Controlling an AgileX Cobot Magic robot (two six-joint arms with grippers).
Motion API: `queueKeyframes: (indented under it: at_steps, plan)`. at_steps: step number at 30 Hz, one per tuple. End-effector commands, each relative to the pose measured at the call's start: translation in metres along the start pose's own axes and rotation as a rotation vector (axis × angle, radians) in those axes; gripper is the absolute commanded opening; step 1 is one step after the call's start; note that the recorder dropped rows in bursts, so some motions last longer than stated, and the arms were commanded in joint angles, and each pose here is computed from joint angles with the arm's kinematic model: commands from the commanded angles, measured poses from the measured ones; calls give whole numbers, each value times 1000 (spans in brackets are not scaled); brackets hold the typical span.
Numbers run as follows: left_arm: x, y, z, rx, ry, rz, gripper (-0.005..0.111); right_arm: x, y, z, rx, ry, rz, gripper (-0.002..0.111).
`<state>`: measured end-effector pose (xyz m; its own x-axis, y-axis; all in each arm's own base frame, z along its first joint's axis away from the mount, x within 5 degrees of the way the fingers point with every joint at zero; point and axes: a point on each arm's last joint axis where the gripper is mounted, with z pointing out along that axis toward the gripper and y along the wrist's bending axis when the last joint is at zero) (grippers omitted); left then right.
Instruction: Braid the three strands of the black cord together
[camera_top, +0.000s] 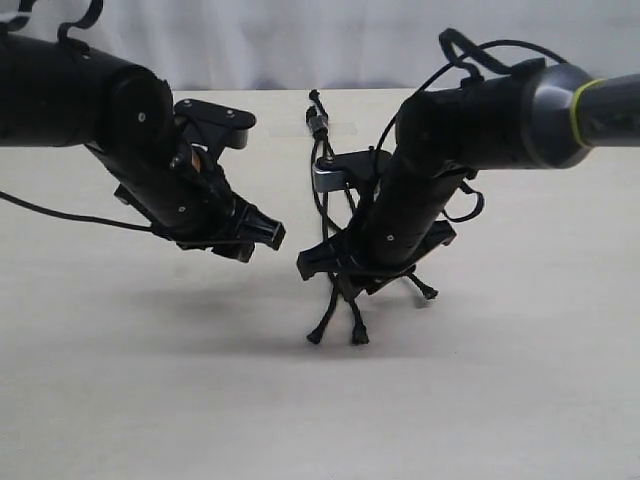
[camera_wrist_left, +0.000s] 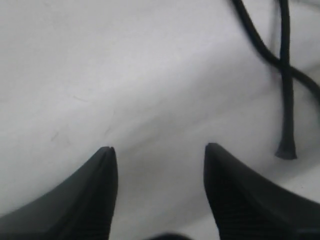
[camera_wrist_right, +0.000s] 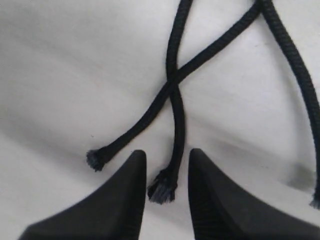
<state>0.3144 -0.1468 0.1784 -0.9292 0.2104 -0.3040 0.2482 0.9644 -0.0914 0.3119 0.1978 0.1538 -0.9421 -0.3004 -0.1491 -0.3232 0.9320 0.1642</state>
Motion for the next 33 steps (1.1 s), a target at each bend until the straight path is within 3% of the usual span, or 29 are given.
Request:
queueKeyframes:
  at_steps: [1, 8, 10, 11, 13, 15, 22, 33]
  plan:
    - [9, 2, 4, 7, 5, -22, 50, 2, 2, 16, 22, 21, 5, 29]
    - [10, 1, 4, 17, 8, -38, 50, 8, -2, 45, 77, 97, 3, 27]
    - [10, 1, 4, 17, 9, -38, 50, 6, -2, 42, 74, 84, 2, 7]
    - [10, 1, 4, 17, 6, -36, 50, 5, -1, 35, 73, 68, -11, 4]
    - [7, 1, 4, 23, -23, -36, 45, 0, -1, 17, 99, 48, -57, 4]
    - [4, -4, 5, 45, -66, -47, 32, -6, -4, -2, 151, 10, -114, 4]
    - [2, -32, 5, 89, -148, 20, 10, -13, -15, -9, 298, -18, -368, 4]
    - [3, -40, 5, 101, -159, 35, 8, -26, -21, -13, 419, -99, -628, 4]
